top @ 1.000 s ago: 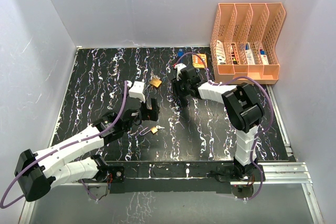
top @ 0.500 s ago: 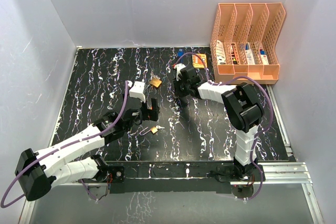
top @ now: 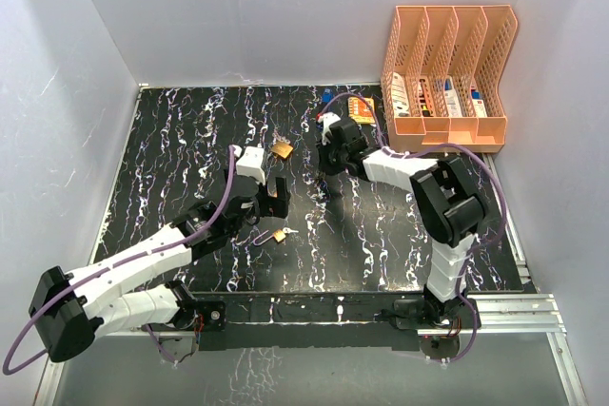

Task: Unlock with the key

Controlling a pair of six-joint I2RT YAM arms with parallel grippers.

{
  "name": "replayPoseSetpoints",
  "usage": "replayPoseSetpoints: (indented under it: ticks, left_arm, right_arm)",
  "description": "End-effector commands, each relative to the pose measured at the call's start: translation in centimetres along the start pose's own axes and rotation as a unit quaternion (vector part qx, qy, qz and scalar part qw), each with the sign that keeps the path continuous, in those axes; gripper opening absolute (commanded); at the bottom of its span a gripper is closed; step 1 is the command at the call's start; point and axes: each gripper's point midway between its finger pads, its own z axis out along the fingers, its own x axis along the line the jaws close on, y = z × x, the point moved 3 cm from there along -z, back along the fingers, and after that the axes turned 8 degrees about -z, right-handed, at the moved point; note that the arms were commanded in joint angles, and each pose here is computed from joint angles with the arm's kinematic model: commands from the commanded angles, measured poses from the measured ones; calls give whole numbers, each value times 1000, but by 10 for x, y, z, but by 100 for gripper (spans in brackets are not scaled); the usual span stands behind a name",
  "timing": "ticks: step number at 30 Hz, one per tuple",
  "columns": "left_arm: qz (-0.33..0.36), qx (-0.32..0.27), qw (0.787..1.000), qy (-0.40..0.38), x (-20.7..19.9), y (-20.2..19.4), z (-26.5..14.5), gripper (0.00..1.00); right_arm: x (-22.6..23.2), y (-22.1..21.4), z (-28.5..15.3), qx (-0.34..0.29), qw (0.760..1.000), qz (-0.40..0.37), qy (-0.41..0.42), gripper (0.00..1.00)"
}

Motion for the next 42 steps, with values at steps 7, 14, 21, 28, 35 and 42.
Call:
replayPoseSetpoints:
  ticks: [7,14,21,28,35,42]
  left_arm:
    - [-2,-60,998,-22,-10,20,14,94]
    - [6,-100,994,-51,-21,32,24,94]
    - [32,-162,980,-111,-36,40,31,84]
    - [70,-199,966,-149,-47,40,45,86]
    - [51,-248,950,-181,-50,42,59,81]
    - [53,-283,933,-217,-60,48,73,74]
  right_arm:
    - [9,96,-85,-161,987,1,-10,0]
    - [12,119,-124,-215,976,3,-20,0]
    - [20,131,-151,-245,969,26,-4,0]
    - [29,135,-166,-253,966,49,20,0]
    - [40,140,-182,-267,959,84,46,0]
    - [45,141,-195,-275,953,115,49,0]
